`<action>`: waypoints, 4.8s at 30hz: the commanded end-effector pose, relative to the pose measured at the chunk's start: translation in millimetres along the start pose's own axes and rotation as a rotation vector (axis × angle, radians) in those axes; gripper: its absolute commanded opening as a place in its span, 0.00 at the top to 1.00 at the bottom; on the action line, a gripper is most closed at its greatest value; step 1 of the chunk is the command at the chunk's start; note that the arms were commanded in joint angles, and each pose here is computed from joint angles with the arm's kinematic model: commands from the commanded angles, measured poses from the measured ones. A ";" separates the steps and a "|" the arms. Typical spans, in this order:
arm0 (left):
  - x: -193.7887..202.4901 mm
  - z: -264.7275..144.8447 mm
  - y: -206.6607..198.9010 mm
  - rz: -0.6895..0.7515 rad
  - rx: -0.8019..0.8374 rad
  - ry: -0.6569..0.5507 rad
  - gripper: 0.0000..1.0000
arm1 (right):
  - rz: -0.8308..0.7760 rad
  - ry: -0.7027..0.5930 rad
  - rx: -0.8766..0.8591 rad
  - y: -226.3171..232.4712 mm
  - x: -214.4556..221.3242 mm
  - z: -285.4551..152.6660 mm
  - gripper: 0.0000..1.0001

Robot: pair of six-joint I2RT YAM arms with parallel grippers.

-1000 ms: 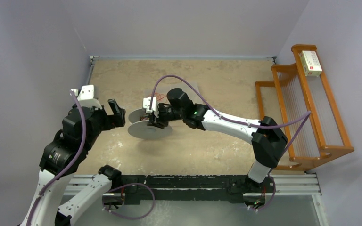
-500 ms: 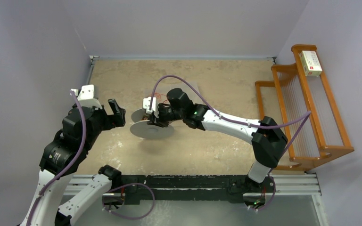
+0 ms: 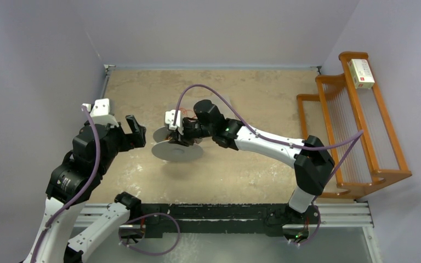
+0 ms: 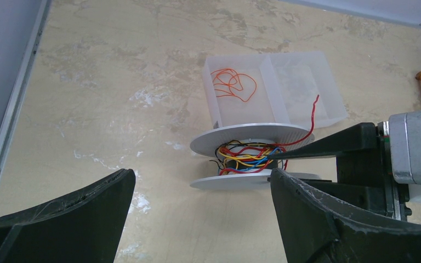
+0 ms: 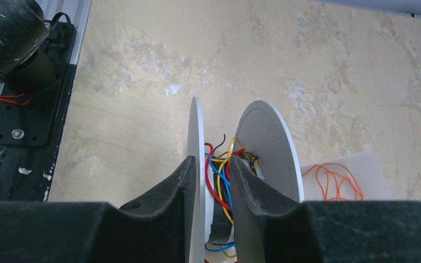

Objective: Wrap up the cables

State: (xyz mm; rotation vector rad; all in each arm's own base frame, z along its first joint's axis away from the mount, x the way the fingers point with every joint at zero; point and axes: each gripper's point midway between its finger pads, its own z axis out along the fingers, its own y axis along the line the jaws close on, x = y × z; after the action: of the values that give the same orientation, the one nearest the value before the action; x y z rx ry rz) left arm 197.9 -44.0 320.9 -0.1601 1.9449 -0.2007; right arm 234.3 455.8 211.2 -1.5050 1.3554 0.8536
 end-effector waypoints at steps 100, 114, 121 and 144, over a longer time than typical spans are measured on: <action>27.3 27.4 -7.5 0.017 0.024 0.050 0.07 | 0.310 -0.153 0.301 -15.5 41.3 -51.7 1.00; 59.2 42.2 -9.5 -0.159 -0.024 0.142 0.07 | -0.129 -0.369 0.393 -55.7 6.4 -31.1 1.00; 69.6 52.4 -7.8 -0.190 -0.055 0.158 0.04 | -0.180 -0.425 0.405 -61.7 1.0 -22.6 1.00; 71.6 80.6 -9.0 -0.169 -0.142 0.211 0.24 | -0.082 -0.585 0.486 -57.6 -11.1 -24.2 1.00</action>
State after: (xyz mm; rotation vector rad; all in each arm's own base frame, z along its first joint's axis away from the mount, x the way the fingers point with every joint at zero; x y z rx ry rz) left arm 241.0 -72.4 225.3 -0.3746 2.1951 -0.1775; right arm 288.8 437.3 174.0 -1.0113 1.1488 0.7408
